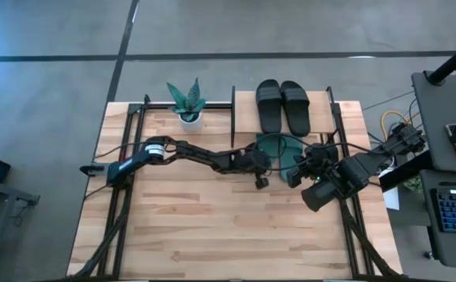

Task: Pick and place slides into the shelf
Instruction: Move the left green slipper under the shelf, then move the right green slipper under the shelf

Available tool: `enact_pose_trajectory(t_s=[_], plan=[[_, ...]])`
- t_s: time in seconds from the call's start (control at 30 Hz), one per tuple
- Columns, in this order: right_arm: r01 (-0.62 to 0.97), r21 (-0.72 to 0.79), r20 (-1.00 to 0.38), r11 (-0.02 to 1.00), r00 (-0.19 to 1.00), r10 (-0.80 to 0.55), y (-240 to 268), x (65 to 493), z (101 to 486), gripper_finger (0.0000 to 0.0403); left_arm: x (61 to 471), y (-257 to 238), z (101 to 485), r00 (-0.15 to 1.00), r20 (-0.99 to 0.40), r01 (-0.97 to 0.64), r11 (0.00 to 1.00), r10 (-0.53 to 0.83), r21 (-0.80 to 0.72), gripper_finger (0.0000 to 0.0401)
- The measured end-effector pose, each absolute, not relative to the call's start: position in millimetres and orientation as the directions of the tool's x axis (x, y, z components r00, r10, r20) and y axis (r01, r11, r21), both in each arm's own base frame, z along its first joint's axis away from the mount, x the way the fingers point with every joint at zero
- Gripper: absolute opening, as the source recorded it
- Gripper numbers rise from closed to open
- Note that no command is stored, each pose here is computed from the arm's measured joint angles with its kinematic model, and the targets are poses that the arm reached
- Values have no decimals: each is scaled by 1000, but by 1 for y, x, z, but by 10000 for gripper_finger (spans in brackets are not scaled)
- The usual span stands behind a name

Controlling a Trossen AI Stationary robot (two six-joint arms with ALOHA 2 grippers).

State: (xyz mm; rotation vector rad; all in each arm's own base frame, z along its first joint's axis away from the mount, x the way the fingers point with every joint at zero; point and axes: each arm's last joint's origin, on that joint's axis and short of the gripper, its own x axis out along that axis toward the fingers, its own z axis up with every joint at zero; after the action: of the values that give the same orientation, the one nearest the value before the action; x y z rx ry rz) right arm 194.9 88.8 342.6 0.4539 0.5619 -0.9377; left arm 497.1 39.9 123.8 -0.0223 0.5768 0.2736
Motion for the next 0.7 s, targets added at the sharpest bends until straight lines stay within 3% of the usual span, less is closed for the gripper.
enact_pose_trajectory(t_s=[0.27, 0.5, 0.7], plan=[[856, 113, -644, 504, 449, -619, 89, 194, 335, 9, 495, 50, 124, 772, -555, -321, 944, 310, 81, 0], [866, 111, -732, 488, 403, -549, 96, 188, 322, 9, 496, 23, 165, 850, -458, -262, 964, 258, 57, 0], [955, 89, -867, 283, 214, -450, 102, 171, 300, 9, 486, -11, 188, 862, -483, -135, 988, 155, 77, 0]])
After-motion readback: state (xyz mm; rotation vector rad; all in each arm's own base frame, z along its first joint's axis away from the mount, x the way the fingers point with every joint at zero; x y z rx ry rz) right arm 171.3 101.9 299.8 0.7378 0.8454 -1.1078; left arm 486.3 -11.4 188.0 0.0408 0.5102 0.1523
